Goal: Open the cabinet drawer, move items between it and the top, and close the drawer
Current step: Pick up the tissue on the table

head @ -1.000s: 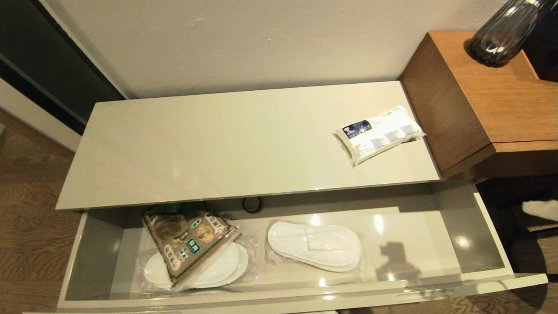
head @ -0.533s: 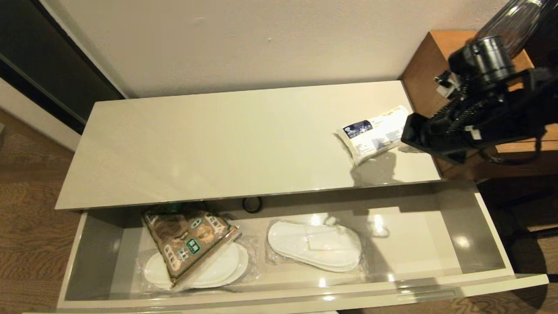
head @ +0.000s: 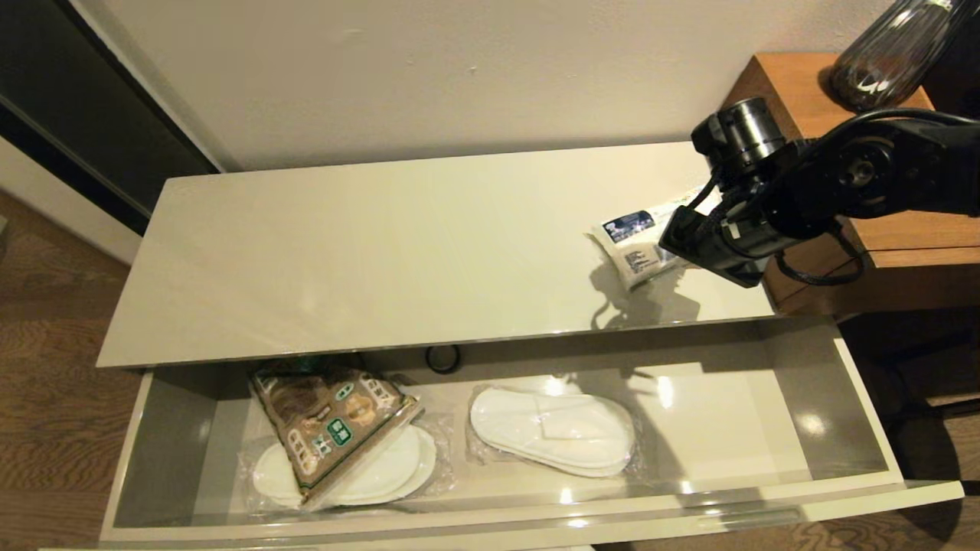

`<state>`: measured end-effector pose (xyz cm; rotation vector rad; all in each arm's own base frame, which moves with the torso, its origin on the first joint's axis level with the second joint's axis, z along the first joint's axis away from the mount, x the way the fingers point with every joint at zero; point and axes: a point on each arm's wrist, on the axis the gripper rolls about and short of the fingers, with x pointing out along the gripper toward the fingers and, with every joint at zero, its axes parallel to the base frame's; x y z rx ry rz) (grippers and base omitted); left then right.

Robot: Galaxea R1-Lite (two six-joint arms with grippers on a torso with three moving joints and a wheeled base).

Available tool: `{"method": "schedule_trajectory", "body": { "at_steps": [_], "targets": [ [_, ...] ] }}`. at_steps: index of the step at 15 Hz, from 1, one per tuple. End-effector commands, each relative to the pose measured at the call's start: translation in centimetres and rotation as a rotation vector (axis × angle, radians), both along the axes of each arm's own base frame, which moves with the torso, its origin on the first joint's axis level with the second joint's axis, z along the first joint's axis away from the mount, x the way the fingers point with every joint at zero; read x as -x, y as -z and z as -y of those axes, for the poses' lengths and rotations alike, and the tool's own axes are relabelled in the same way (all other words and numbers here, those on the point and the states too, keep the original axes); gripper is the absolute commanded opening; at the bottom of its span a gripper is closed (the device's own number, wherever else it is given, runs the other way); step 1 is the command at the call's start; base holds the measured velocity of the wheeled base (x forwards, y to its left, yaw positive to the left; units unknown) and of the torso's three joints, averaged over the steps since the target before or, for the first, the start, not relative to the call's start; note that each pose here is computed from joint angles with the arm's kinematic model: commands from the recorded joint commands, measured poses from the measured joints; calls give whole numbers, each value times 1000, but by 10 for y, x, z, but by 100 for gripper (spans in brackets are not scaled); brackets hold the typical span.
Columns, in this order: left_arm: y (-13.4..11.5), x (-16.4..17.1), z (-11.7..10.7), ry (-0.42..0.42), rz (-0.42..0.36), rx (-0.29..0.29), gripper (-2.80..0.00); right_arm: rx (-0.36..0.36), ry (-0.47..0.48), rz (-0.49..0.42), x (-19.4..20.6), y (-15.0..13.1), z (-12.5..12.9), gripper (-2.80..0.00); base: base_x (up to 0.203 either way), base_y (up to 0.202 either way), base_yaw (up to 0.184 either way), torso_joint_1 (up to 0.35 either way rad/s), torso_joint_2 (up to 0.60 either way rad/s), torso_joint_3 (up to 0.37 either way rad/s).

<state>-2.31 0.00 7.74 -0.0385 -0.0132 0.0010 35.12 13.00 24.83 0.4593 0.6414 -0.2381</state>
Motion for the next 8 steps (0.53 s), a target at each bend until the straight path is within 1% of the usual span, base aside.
{"method": "schedule_trajectory", "body": {
  "at_steps": [1,2,4,5,8],
  "targets": [
    [0,0,0,0,-1,1,-280,-7,5,19,-4,-4,-2,-280,0,0,0,0,0,0],
    [0,0,0,0,-1,1,-280,-6,8,24,-8,-4,-3,-280,0,0,0,0,0,0],
    [0,0,0,0,-1,0,-280,43,53,23,-12,0,-3,-280,0,0,0,0,0,0],
    [0,0,0,0,-1,1,-280,59,61,21,-12,1,-3,0,0,0,0,0,0,0],
    [0,0,0,0,-1,1,-280,55,63,46,-11,-4,-4,0,0,0,0,0,0,0]
  ]
}}
